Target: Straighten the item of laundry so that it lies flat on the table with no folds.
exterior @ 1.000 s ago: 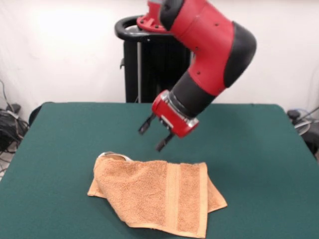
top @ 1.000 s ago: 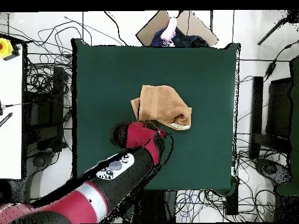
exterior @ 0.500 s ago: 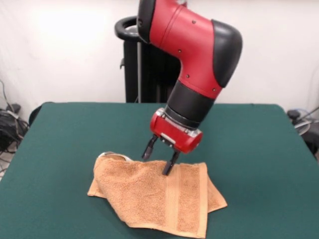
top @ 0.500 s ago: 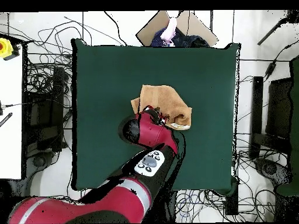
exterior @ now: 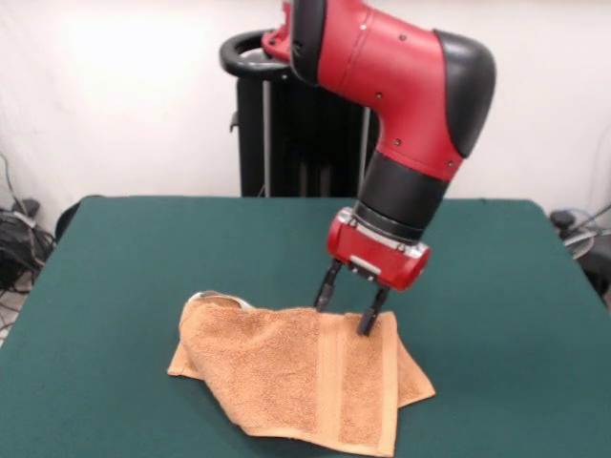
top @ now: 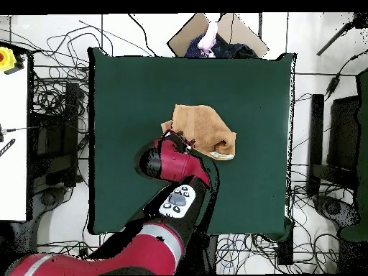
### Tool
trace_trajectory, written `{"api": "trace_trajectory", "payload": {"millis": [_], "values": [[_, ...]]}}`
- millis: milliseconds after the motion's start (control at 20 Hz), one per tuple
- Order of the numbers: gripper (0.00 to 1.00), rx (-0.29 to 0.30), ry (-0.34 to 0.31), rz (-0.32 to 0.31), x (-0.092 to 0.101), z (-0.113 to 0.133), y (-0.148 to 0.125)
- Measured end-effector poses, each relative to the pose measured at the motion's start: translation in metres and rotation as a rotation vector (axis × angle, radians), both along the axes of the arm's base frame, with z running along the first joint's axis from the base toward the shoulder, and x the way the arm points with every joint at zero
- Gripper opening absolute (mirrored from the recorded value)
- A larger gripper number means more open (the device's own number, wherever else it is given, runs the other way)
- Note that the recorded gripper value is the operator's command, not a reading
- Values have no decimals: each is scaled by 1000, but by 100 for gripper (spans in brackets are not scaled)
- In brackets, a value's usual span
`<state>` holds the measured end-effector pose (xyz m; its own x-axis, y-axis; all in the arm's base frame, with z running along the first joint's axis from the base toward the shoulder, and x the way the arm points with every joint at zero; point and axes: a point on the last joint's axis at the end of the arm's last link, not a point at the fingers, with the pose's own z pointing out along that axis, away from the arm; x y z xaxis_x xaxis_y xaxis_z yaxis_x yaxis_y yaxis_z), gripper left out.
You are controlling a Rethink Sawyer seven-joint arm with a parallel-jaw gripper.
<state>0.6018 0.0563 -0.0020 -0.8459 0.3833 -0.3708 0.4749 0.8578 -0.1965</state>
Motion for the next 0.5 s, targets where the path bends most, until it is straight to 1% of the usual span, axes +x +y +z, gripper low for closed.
{"api": "trace_trajectory", "payload": {"millis": [100,150,500], "values": [[100,-4,4,11,-2,-1,5],[100,-11,8,26,-4,-4,11],[100,-43,28,72,-11,-13,26]]}}
